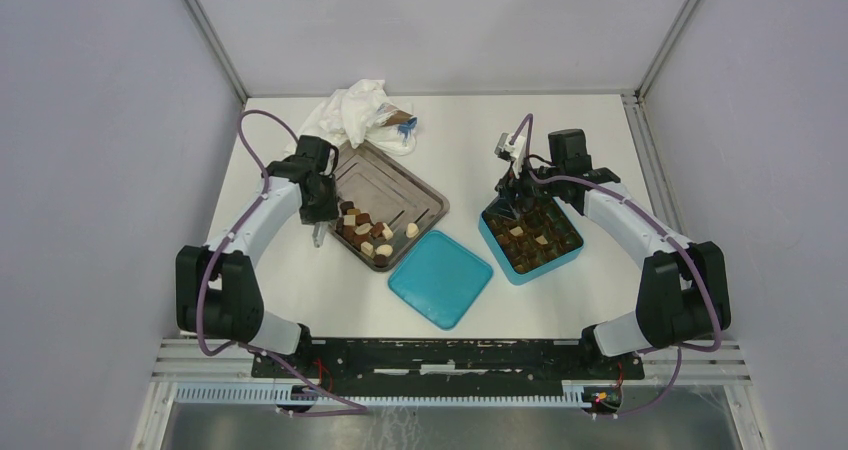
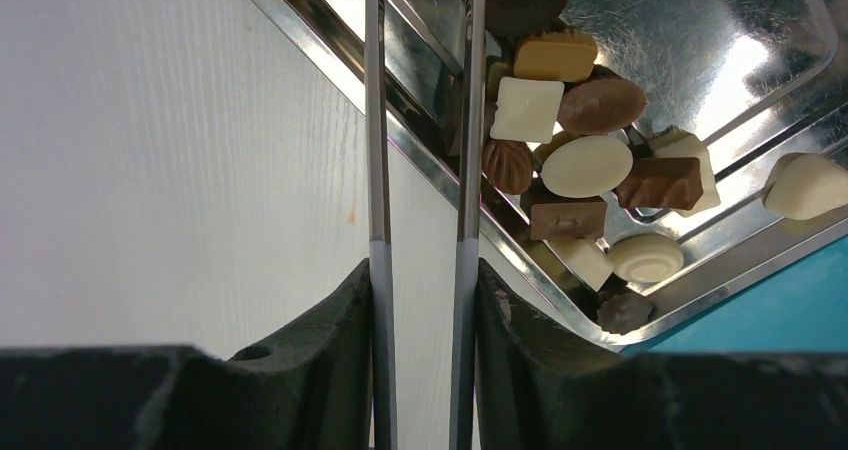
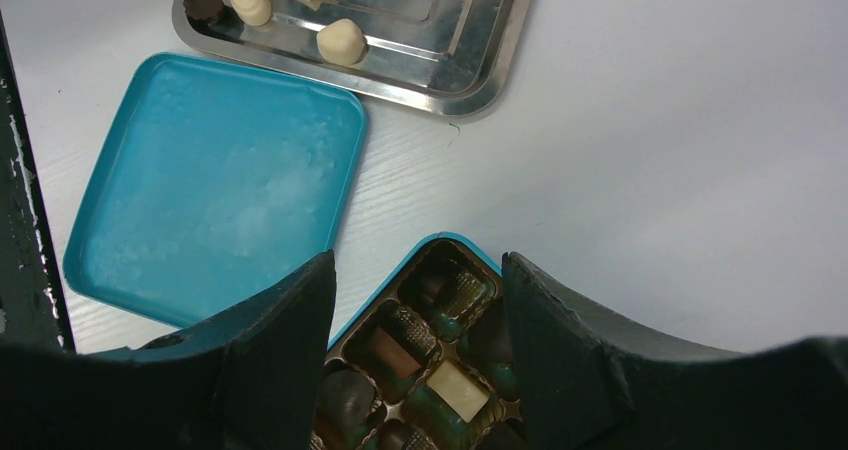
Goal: Pack the chocolate
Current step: Pick up the fake chocolate from the plate.
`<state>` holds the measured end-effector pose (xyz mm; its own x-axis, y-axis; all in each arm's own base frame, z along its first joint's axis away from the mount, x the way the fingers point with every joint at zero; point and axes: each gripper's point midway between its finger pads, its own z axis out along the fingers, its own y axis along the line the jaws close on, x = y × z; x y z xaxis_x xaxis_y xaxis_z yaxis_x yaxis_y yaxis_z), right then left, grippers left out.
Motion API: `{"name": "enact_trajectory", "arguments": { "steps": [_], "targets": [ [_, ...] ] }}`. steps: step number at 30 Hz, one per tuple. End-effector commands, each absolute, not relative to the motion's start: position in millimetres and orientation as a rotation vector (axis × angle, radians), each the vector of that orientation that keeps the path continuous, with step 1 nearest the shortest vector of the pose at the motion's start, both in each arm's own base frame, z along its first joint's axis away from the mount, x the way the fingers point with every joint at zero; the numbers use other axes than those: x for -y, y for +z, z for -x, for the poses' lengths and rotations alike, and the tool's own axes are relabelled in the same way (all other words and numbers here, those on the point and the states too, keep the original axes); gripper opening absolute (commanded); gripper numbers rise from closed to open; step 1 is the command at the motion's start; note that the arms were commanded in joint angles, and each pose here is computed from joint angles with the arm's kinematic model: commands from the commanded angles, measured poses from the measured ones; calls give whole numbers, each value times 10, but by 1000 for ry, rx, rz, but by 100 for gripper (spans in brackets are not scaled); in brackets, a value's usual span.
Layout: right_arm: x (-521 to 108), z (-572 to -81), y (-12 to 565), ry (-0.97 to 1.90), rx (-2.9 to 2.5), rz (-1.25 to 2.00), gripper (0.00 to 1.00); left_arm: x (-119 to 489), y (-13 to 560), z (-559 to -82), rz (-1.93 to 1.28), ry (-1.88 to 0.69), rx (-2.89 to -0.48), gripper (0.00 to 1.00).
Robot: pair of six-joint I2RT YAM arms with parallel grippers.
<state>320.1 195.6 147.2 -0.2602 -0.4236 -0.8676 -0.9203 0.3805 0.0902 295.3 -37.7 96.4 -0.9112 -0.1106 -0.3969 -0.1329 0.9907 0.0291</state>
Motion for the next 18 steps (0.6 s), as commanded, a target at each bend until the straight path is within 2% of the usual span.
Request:
{"name": "enact_trajectory", "arguments": {
  "steps": [1,3,4,18],
  "targets": [
    [-1984,-3204,1517,810,-1814,1183,67,375,981,-2997,128,68,-2719,26],
    [-1985,-3207,1515,809,-1814,1184,67,367,1012,-3007,130,74,-2706,5],
    [-1984,-3208,1518,808,-1814,1183,67,356,1045,-3015,137,77,-2693,2],
    [-1838,-3299,1555,698,-1822,1190,68,555,1374,-2978,140,-118,-2549,2]
  ]
}}
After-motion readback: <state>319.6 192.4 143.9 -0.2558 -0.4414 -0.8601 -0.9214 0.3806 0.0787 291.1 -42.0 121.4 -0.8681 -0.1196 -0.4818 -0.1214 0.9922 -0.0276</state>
